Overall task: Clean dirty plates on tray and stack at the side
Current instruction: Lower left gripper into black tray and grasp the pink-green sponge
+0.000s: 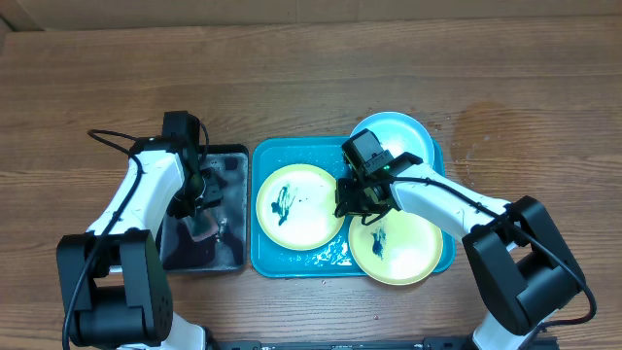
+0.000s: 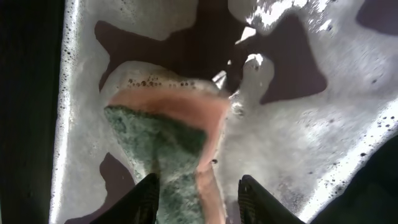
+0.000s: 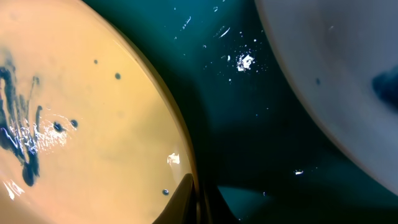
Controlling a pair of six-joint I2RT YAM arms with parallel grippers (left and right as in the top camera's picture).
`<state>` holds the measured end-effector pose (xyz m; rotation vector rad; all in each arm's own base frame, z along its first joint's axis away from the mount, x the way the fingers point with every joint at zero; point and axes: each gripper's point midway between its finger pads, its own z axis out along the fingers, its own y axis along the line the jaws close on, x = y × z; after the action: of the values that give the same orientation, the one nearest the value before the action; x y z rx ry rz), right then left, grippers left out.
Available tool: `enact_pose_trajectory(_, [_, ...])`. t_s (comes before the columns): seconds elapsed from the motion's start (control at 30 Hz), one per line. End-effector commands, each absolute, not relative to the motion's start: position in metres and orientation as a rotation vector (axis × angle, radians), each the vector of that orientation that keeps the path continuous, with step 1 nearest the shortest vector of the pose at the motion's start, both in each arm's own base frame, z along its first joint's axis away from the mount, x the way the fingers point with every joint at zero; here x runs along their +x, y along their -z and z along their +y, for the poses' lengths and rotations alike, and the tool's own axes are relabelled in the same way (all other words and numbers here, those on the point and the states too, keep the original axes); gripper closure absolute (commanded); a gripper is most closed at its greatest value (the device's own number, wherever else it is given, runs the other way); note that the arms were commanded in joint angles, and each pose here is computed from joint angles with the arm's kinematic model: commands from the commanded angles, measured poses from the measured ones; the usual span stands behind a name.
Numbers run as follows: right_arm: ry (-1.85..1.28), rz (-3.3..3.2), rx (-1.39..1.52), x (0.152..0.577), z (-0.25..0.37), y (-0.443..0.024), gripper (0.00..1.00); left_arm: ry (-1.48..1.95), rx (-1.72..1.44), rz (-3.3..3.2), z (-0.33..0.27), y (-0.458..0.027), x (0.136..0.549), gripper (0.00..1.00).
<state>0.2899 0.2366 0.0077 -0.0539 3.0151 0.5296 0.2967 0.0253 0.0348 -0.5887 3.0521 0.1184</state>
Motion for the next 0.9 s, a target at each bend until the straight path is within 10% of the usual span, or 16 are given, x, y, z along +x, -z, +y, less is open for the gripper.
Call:
enact_pose_trajectory(0.0, [-0.462, 3.026, -0.036, 0.289, 0.227, -0.001, 0.96, -0.093, -0.599, 3.025, 0.021, -0.041, 0.300, 0.58])
enact_pose_trajectory(0.87, [-0.468, 3.022, -0.044, 0.290, 0.228, -0.001, 0.96, -0.149, -1.004, 2.853, 0.023, -0.020, 0.267, 0.67])
